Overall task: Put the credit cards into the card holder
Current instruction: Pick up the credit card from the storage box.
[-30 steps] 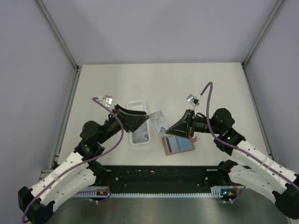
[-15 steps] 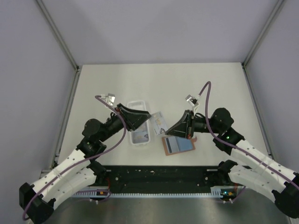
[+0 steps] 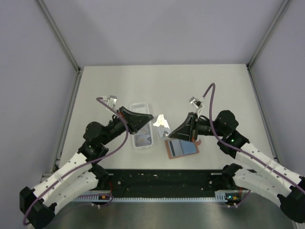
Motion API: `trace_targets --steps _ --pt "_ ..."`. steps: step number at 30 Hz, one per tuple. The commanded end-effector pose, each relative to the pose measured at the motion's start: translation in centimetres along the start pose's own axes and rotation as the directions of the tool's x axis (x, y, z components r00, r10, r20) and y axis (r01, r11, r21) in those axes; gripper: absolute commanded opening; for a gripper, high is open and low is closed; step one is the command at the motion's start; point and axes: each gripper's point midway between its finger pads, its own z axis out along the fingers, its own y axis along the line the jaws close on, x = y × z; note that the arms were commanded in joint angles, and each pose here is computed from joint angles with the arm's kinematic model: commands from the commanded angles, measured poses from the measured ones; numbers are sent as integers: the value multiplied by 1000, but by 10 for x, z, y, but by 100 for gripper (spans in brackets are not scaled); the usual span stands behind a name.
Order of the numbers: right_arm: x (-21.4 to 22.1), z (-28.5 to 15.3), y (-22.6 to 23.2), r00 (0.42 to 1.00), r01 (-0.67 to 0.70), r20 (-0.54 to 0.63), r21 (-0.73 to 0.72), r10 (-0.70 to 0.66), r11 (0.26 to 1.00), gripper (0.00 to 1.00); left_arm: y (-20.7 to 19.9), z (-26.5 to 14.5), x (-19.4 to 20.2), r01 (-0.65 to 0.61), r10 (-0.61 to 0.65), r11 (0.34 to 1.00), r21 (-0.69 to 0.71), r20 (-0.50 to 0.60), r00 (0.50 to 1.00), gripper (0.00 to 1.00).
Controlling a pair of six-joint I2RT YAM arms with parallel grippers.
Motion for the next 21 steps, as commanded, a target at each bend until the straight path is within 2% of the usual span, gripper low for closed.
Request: trace_targets --steps 1,7,12,21 --pt "-14 0 11 997 60 41 -29 -59 998 0 -23 1 -18 -40 36 997 70 53 998 0" --pt "-15 -2 6 996 66 53 16 -67 998 0 -20 -2 -22 -54 51 998 42 73 996 0" --pt "-13 -5 1 996 65 55 48 -68 997 0 -15 -8 -31 -72 71 997 2 134 989 0" --pt "-14 -8 -8 995 63 74 108 -71 992 0 -6 -9 -31 -68 72 997 -39 140 988 0"
